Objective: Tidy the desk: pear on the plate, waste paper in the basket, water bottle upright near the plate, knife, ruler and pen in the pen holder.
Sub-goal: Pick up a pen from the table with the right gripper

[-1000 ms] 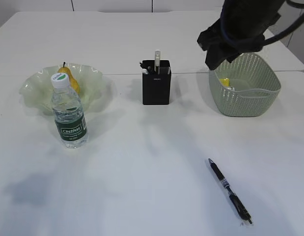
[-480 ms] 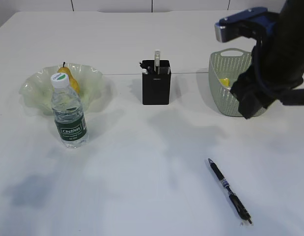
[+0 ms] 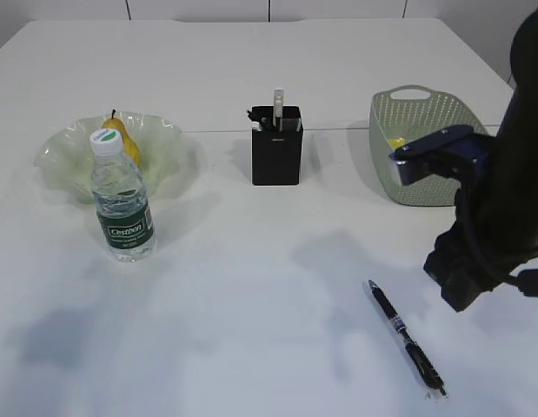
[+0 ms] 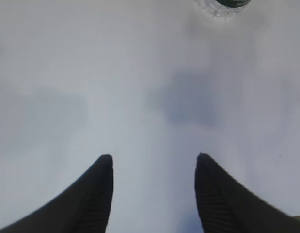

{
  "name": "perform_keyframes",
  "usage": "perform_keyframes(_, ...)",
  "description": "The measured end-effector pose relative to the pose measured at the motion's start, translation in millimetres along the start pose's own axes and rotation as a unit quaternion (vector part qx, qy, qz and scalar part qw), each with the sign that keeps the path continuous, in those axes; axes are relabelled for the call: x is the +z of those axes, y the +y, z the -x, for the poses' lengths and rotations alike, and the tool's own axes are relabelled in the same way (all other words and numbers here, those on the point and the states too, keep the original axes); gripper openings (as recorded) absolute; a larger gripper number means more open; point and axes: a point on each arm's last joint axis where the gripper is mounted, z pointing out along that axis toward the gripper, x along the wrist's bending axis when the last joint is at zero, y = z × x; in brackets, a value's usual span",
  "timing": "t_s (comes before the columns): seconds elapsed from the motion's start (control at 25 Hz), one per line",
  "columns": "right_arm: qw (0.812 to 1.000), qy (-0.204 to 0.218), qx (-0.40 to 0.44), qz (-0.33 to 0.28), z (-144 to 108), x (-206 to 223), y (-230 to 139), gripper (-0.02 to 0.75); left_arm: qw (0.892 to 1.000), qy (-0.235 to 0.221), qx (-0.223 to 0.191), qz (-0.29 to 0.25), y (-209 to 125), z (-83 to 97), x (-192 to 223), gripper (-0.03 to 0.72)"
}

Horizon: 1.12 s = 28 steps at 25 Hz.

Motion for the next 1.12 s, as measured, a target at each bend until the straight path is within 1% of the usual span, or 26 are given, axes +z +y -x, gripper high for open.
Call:
perform_keyframes(0.12,1.000,0.015,0.007,0.001,-4.2,17.5,-6.9,0.344,1.000,0.000,0.000,0.000,0.0,0.2,0.0,0.381)
perform_keyframes(0.28,1.000,0.020,0.015,0.011,-6.9,36.2,-14.6,0.344,1.000,0.000,0.000,0.000,0.0,0.0,0.0,0.381)
perform_keyframes(0.44,0.999,0.019,0.030,0.033,-7.2,40.8,-13.3,0.344,1.000,0.000,0.000,0.000,0.0,0.2,0.0,0.381)
perform_keyframes(0.56,0.998,0.019,0.044,0.038,-8.6,41.6,-12.0,0.344,1.000,0.000,0.000,0.000,0.0,0.0,0.0,0.380)
perform_keyframes(0.76,0.999,0.005,0.025,0.024,-26.6,52.8,-6.5,0.344,1.000,0.000,0.000,0.000,0.0,0.0,0.0,0.377)
perform_keyframes(0.84,1.000,-0.004,0.023,0.015,-29.5,58.5,-5.2,0.344,1.000,0.000,0.000,0.000,0.0,0.0,0.0,0.377)
perform_keyframes(1.12,0.999,-0.010,0.030,-0.015,-28.6,76.2,-2.9,0.344,1.000,0.000,0.000,0.000,0.0,0.0,0.0,0.376)
